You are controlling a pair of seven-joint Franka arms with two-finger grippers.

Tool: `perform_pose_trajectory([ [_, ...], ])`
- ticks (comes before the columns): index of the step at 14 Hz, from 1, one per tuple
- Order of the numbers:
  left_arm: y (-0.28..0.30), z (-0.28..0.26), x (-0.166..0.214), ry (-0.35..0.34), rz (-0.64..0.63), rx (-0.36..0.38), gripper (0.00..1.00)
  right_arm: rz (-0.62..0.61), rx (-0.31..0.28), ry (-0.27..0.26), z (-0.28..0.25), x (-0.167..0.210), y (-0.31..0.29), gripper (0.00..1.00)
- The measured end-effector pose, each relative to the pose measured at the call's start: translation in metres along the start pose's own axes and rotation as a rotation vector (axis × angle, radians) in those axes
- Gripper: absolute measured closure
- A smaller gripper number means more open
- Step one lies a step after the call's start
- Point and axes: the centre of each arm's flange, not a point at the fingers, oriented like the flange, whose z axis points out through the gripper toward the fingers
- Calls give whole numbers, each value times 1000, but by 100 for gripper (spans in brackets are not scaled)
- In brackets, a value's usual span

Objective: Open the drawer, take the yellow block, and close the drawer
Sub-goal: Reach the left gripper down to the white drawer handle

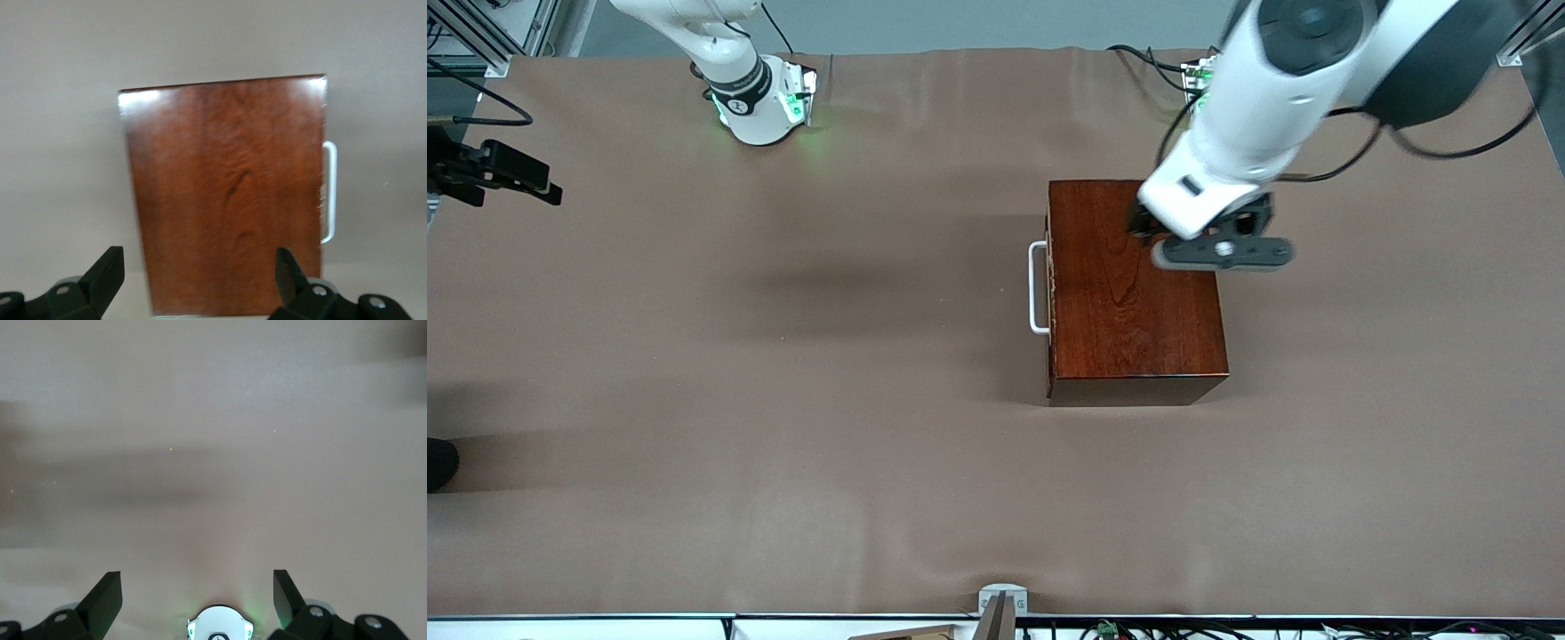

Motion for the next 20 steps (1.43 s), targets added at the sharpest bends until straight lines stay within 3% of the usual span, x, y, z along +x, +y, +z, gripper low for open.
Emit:
perform_pose_trajectory([
  [3,54,24,-3,11,-57,-31,0,0,0,0,0,0,0,0],
  [8,154,90,-18,31,-159,-10,0,2,0,-1,0,0,1,0],
  [13,245,151,-52,109,-216,28,0,3,0,-1,0,0,2,0],
  [20,254,204,-49,94,-289,93,0,4,1,-2,1,0,2,0],
])
